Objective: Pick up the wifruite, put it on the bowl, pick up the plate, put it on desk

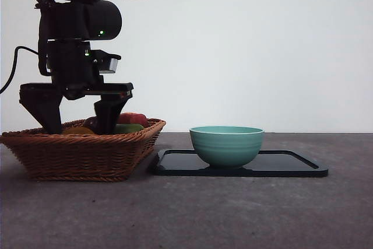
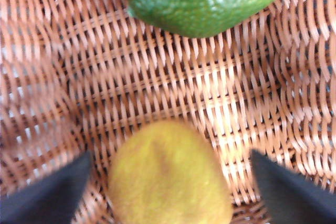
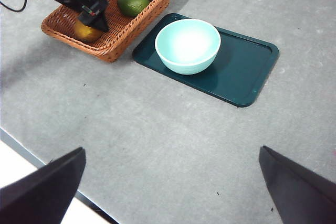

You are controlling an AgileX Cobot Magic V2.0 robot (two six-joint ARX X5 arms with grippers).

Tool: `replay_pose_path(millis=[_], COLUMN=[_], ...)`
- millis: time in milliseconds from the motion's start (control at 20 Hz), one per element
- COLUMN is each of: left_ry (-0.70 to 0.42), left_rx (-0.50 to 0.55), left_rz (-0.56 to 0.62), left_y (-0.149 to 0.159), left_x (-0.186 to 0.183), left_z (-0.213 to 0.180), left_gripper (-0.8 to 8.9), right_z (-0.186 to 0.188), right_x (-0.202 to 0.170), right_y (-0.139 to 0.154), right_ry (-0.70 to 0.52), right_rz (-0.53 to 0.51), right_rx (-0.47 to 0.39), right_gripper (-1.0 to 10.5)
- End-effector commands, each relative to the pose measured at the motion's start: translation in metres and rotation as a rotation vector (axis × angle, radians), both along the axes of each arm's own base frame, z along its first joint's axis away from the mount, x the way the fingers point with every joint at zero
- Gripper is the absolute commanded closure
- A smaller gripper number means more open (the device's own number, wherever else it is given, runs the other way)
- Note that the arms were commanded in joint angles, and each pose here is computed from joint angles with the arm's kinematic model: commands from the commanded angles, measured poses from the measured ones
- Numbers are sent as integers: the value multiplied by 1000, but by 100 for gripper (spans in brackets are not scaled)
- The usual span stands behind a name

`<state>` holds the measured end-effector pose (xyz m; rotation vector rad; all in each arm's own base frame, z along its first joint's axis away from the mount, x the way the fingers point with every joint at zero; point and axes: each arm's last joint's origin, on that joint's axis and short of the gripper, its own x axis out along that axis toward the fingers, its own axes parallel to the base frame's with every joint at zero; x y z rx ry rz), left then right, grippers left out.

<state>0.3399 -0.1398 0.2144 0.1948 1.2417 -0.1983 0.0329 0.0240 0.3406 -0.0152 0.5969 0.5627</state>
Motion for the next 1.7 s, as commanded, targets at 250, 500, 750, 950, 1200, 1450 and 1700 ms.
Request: replay_pose_path(millis=[250, 500, 750, 950, 1200, 1450, 1700], left_ry=[-84, -202, -363, -426, -432, -465, -486], left_rx=[-38, -196, -344, -388, -483, -511, -512], left_rz=[-12, -64, -161, -210, -434, -497, -531], left_y=[1, 16, 35, 53, 71, 86, 97], left_x=[-5, -51, -122, -176, -231, -264, -286], left_z=[52, 121, 185, 210, 219, 214, 184], left_gripper=[279, 278, 272, 210, 216, 216, 217], right_z=[3, 3, 3, 3, 3, 3, 3], right_x=[-1, -1, -1, -1, -1, -1, -1], right_y=[0, 0, 0, 0, 0, 0, 0], right_ry=[-9, -9, -9, -9, -10, -10, -10], right_rz=[3, 3, 3, 3, 3, 3, 3], right_rx=[18, 18, 18, 18, 18, 18, 17], right_gripper=[386, 386, 386, 386, 386, 386, 386])
